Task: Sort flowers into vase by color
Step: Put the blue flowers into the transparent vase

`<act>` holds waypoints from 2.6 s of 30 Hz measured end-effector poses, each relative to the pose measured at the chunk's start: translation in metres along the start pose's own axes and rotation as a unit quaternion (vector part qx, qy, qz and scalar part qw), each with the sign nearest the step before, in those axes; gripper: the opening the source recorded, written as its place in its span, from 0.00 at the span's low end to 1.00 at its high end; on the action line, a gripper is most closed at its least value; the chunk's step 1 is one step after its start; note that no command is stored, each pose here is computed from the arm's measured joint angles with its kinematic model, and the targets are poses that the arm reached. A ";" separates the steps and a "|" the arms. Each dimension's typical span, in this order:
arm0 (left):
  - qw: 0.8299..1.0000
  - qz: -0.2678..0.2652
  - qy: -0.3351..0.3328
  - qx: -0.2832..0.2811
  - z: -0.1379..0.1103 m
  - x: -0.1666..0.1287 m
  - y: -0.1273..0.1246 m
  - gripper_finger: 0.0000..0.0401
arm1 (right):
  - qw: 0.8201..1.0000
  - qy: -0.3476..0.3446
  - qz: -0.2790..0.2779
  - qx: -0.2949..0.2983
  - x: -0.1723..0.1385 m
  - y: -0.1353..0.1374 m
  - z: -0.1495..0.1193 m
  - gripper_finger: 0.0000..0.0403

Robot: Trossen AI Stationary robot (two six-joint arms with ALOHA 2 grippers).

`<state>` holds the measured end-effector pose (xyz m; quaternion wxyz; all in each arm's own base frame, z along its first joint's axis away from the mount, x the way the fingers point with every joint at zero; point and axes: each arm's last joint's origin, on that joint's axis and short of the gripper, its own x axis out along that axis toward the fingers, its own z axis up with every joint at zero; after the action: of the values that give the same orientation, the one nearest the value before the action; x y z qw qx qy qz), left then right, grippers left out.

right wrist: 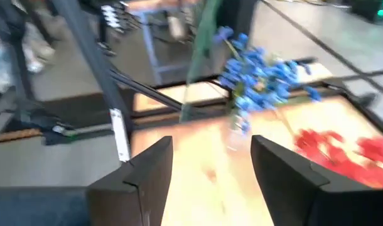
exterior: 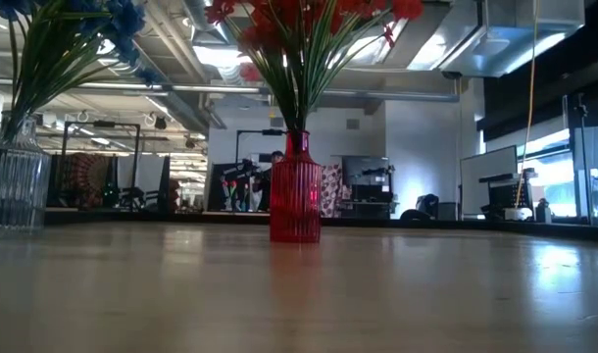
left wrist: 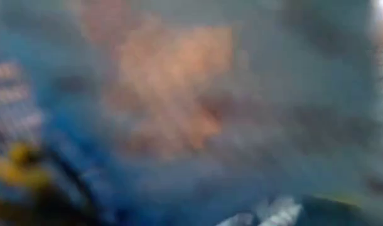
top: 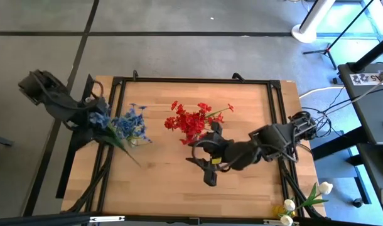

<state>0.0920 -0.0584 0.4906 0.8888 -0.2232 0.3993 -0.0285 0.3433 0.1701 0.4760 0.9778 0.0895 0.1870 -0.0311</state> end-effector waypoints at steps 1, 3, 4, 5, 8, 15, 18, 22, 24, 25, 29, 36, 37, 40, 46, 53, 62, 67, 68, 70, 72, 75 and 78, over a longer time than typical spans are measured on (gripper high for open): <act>1.000 -0.012 0.003 -0.006 -0.003 0.002 0.000 0.01 | 1.000 0.006 -0.011 -0.003 -0.002 0.002 -0.003 0.53; 1.000 -0.011 0.017 -0.017 -0.006 0.010 0.000 0.01 | 1.000 0.007 -0.025 0.002 -0.005 0.002 -0.005 0.52; 0.999 0.005 0.034 -0.024 -0.010 0.016 0.001 0.01 | 0.999 0.010 -0.032 0.005 -0.006 0.001 -0.005 0.51; 0.998 0.027 0.051 -0.024 -0.014 0.025 0.002 0.01 | 0.999 0.014 -0.034 0.008 -0.006 0.000 -0.006 0.51; 0.994 0.074 0.077 0.003 -0.025 0.052 0.005 0.01 | 0.999 0.021 -0.042 0.013 -0.006 -0.001 -0.008 0.51; 0.973 0.165 0.139 0.081 -0.032 0.108 -0.001 0.01 | 0.998 0.020 -0.063 0.005 -0.006 -0.003 -0.009 0.51; 0.968 0.153 0.153 0.125 -0.018 0.120 -0.016 0.01 | 0.997 0.022 -0.067 0.003 -0.006 -0.004 -0.009 0.51; 0.960 0.126 0.176 0.177 0.004 0.135 -0.030 0.01 | 0.997 0.025 -0.075 0.006 -0.003 -0.009 -0.008 0.51; 0.957 0.120 0.176 0.199 0.014 0.138 -0.030 0.01 | 0.997 0.027 -0.076 0.004 -0.004 -0.009 -0.009 0.51; 0.955 0.119 0.173 0.211 0.019 0.137 -0.029 0.01 | 0.997 0.028 -0.076 0.004 -0.004 -0.009 -0.009 0.51; 0.950 0.129 0.150 0.241 0.034 0.127 -0.015 0.01 | 0.997 0.031 -0.072 0.004 -0.004 -0.008 -0.009 0.51; 0.964 0.110 0.064 0.235 0.028 0.060 0.012 0.01 | 0.997 0.046 -0.059 0.029 -0.007 -0.004 -0.014 0.51; 0.966 0.104 0.051 0.231 0.024 0.050 0.014 0.01 | 0.996 0.051 -0.060 0.031 -0.008 -0.003 -0.015 0.51; 0.972 0.087 0.015 0.219 0.014 0.023 0.023 0.01 | 0.995 0.057 -0.065 0.049 -0.008 -0.004 -0.017 0.51; 0.982 0.049 0.010 0.182 -0.008 0.006 0.034 0.01 | 0.993 0.052 -0.076 0.072 -0.008 -0.004 -0.017 0.51; 0.979 0.056 0.074 0.184 -0.026 0.032 0.044 0.01 | 0.990 0.038 -0.093 0.099 -0.008 -0.005 -0.017 0.51; 0.961 0.103 0.034 0.253 -0.041 0.019 0.062 0.01 | 0.982 0.030 -0.102 0.153 -0.005 -0.005 -0.018 0.51; 0.969 0.094 0.005 0.228 -0.048 0.004 0.069 0.01 | 0.979 0.033 -0.099 0.173 0.002 -0.002 -0.021 0.51; 0.974 0.084 0.000 0.208 -0.047 0.000 0.068 0.01 | 0.979 0.035 -0.100 0.172 0.003 -0.002 -0.023 0.51; 0.984 0.058 -0.006 0.169 -0.044 -0.007 0.065 0.01 | 0.979 0.035 -0.100 0.173 0.007 0.000 -0.024 0.51; 0.991 0.013 0.000 0.134 -0.040 -0.013 0.058 0.01 | 0.979 0.037 -0.104 0.170 0.009 0.001 -0.026 0.51; 0.993 -0.067 0.040 0.089 -0.035 -0.018 0.048 0.01 | 0.978 0.034 -0.109 0.173 0.014 -0.002 -0.025 0.51; 0.989 -0.117 0.083 0.045 -0.036 -0.018 0.044 0.01 | 0.978 0.033 -0.113 0.172 0.016 -0.003 -0.026 0.51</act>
<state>0.0479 -0.0280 0.4636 0.8522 -0.2247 0.4415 -0.1684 0.3484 0.1718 0.4463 0.9311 0.2361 0.2204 -0.1698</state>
